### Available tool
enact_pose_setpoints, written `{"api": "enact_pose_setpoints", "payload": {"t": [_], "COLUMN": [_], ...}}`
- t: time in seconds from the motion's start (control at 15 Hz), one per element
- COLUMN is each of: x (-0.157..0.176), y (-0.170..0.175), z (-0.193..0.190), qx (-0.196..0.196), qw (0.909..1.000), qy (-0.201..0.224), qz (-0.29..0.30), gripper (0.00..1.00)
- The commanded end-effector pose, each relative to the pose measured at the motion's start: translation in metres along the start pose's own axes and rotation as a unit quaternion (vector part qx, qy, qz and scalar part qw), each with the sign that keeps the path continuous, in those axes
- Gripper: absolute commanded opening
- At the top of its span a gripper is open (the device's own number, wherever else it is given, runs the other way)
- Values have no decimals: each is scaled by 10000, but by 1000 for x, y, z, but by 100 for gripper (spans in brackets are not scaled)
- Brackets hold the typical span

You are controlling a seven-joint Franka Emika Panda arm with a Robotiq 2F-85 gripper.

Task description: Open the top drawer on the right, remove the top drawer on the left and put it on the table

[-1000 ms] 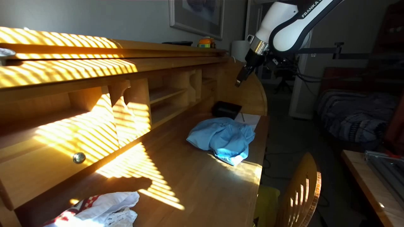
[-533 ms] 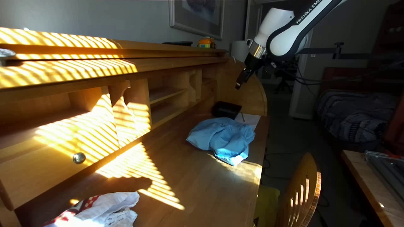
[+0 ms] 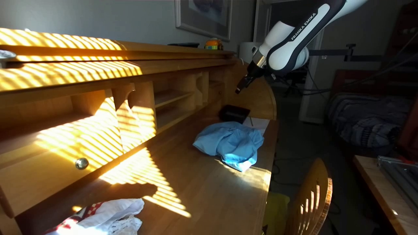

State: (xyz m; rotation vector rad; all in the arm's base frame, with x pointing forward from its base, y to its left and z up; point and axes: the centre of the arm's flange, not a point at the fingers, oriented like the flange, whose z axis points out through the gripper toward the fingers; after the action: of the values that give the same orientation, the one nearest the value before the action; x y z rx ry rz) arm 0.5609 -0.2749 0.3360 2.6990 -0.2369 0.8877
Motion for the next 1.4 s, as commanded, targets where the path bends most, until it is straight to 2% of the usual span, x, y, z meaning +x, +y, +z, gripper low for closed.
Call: {"api": "enact_pose_setpoints", "payload": {"t": [0.0,0.33,0.47,0.87,1.33], "x": [19,38,42,55,53], "y": [23,46,55,60,62], "z": [33,53,58,74,100], "qx": [121,125,253,413,615], "qw": [9992,9982,9971,9951,9940], "qy": [371,577,716,889,894], "qz": [23,98,114,111,114], "gripper": [100,100,100,100,100]}}
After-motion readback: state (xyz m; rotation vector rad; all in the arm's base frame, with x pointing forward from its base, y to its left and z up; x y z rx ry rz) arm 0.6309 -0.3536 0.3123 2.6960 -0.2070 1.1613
